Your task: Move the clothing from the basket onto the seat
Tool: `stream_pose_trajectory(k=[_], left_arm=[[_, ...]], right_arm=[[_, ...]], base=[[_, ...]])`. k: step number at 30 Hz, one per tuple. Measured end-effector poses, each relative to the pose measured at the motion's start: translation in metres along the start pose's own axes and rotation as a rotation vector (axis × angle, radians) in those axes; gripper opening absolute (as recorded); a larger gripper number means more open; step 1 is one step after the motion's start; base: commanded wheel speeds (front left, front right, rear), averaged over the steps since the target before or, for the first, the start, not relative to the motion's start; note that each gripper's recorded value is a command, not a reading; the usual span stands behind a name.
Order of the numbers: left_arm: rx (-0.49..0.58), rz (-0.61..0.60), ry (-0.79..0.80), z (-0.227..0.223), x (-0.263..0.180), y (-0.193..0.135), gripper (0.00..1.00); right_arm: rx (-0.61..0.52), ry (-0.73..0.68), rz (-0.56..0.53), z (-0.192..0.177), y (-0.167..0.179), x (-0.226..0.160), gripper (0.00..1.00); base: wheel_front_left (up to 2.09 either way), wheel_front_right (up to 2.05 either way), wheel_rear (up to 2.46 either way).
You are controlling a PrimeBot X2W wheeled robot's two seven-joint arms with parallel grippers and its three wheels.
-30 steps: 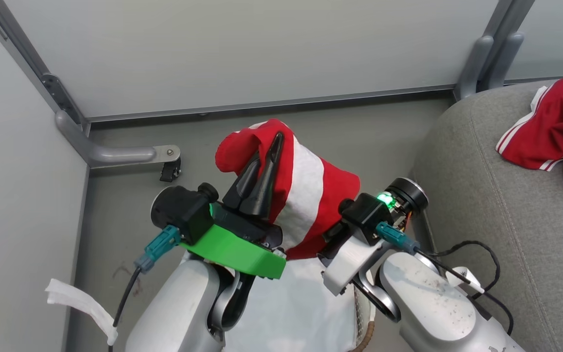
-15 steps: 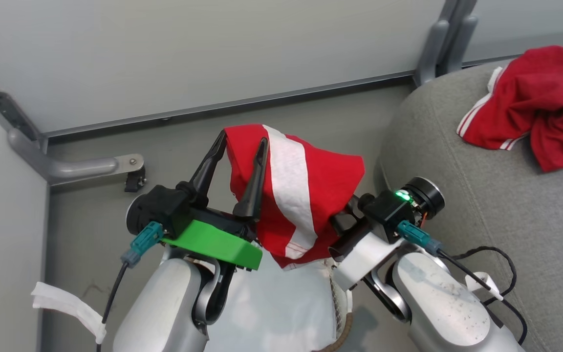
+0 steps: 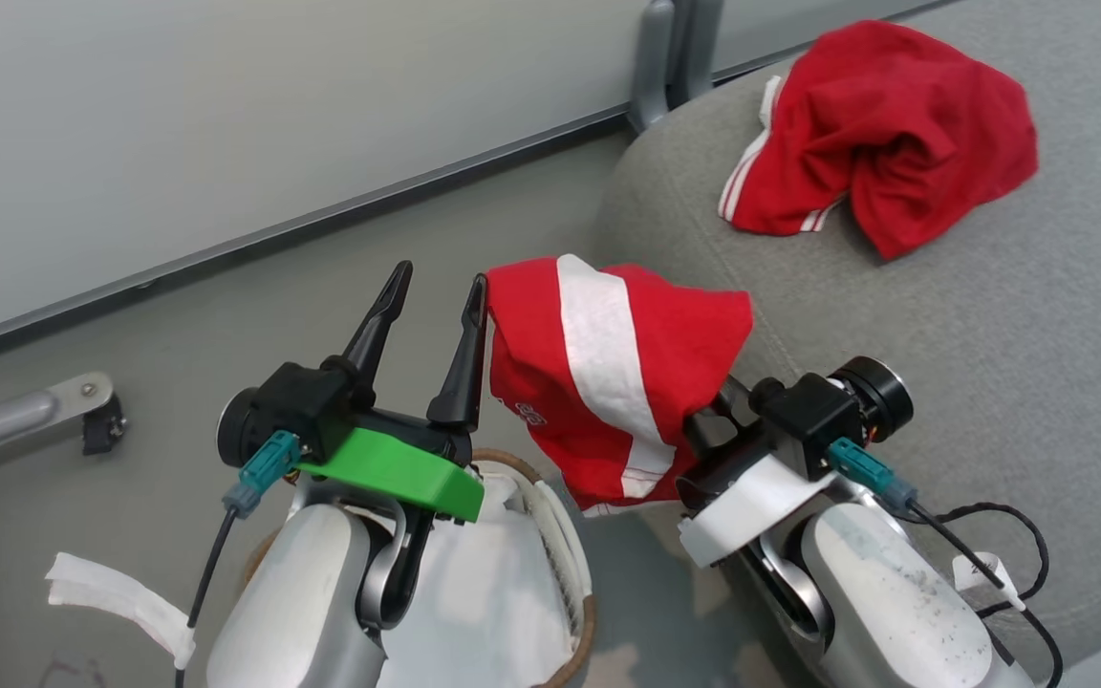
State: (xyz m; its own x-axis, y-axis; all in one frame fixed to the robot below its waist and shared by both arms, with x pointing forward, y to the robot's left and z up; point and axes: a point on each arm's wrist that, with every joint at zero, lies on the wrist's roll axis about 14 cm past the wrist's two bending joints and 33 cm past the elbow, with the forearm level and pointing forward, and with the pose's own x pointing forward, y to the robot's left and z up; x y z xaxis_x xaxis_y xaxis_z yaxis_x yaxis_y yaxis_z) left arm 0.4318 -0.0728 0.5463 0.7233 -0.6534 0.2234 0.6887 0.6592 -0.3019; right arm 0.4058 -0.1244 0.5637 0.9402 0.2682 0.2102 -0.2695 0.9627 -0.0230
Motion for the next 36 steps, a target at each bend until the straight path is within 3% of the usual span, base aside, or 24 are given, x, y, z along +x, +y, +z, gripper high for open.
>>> stream_pose_trajectory(k=[11,18,24,30,36], left_arm=[[-0.053,-0.144,0.064,-0.032,0.024,-0.047,1.0],[-0.083,-0.204,0.099,-0.049,0.028,-0.065,1.0],[-0.096,-0.217,0.118,-0.062,0.032,-0.062,1.0],[-0.105,-0.216,0.127,-0.076,0.04,-0.047,1.0],[-0.118,-0.219,0.12,-0.086,0.048,-0.031,1.0]], right_arm=[[-0.047,0.023,-0.224,0.005,-0.061,-0.051,0.0],[-0.167,0.046,-0.319,0.014,-0.107,-0.072,0.0],[-0.376,0.048,-0.352,0.044,-0.167,-0.058,0.0],[-0.503,0.002,-0.395,0.078,-0.221,-0.022,0.0],[-0.606,0.032,-0.401,0.078,-0.257,0.016,0.0]], base=[[0.0,0.0,0.0],[0.0,0.0,0.0],[0.0,0.0,0.0],[0.0,0.0,0.0],[0.0,0.0,0.0]])
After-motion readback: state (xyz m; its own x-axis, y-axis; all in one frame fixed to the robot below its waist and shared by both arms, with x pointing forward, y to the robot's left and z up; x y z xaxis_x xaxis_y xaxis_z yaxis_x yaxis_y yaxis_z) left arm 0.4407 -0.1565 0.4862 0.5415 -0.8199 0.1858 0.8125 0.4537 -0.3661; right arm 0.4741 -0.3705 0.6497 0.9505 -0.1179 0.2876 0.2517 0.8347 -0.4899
